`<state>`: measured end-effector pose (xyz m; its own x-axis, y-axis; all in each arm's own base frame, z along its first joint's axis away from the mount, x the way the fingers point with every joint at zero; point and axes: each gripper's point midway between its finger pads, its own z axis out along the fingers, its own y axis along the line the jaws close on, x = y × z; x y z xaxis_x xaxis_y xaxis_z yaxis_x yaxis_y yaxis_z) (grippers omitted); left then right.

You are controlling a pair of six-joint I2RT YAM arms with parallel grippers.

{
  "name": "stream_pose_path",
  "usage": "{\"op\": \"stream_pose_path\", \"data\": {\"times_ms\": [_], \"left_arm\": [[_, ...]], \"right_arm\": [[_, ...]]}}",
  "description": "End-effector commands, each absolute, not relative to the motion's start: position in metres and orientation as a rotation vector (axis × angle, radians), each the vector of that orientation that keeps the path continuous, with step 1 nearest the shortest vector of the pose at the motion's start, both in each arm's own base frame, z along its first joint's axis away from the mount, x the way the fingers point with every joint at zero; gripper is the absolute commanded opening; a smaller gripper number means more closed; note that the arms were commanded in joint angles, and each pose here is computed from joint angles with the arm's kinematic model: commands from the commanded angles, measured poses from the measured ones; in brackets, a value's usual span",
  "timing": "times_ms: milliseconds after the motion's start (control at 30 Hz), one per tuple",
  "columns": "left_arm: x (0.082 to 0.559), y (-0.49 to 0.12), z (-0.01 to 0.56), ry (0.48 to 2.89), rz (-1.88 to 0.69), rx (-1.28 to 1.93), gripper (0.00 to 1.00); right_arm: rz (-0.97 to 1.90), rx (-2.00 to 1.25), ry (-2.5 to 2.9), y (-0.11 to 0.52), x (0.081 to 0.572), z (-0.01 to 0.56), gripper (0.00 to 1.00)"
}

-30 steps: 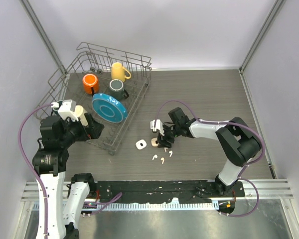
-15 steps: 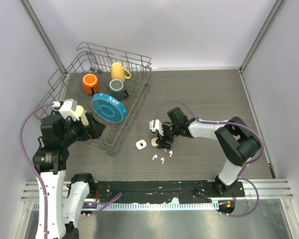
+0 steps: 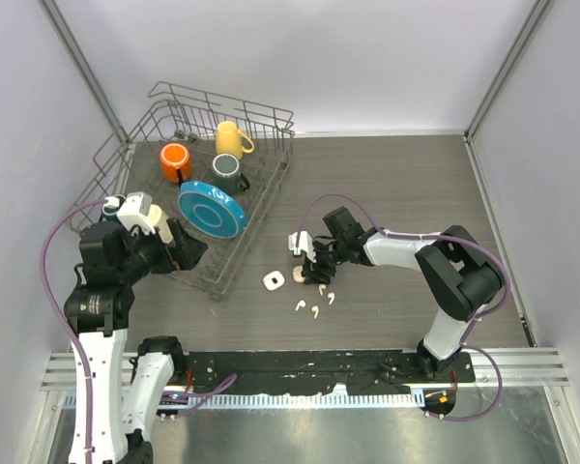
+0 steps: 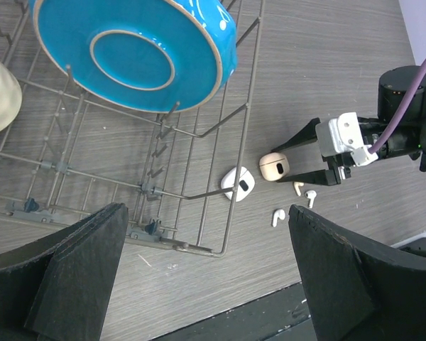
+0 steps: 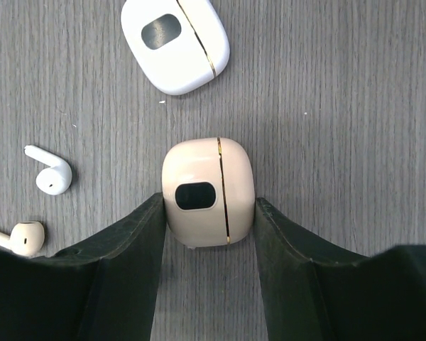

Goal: Insert the wireless bluetooth earbuds into the charging case
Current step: Pick up the charging case at the center of the board.

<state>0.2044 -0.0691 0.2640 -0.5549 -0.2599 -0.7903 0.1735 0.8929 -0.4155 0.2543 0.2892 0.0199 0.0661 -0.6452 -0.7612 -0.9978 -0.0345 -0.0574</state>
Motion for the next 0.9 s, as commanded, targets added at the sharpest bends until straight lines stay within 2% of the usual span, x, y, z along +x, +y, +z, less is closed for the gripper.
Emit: {"op": "stream_pose_path", "data": {"times_ms": [0, 67, 133, 167, 467, 733, 867], "left_arm": [[0.209, -0.077, 0.275, 2.050, -0.625, -0.046, 1.00], [0.208, -0.080, 0.279, 2.047, -0.648, -0.048, 1.00], [0.209, -0.083, 0.285, 2.030, -0.682, -0.081, 1.00], [0.209, -0.085, 0.288, 2.024, -0.708, -0.093, 1.00], [0.213, -0.114, 0.316, 1.941, -0.977, -0.092, 1.00], [0.218, -0.118, 0.334, 1.902, -1.009, -0.109, 1.00], [0.219, -0.141, 0.329, 1.915, -1.044, -0.037, 1.00]], "right_arm": [[0.721, -1.714, 1.635, 0.295, 0.258, 0.031, 0.28], [0.703, -1.680, 1.627, 0.295, 0.259, 0.034, 0.17], [0.652, -1.582, 1.589, 0.300, 0.273, 0.054, 0.11], [0.649, -1.559, 1.595, 0.298, 0.269, 0.054, 0.01], [0.560, -1.272, 1.406, 0.297, 0.273, 0.141, 0.01], [0.499, -1.130, 1.303, 0.294, 0.253, 0.202, 0.01], [0.535, -1.096, 1.266, 0.297, 0.241, 0.224, 0.01]]}}
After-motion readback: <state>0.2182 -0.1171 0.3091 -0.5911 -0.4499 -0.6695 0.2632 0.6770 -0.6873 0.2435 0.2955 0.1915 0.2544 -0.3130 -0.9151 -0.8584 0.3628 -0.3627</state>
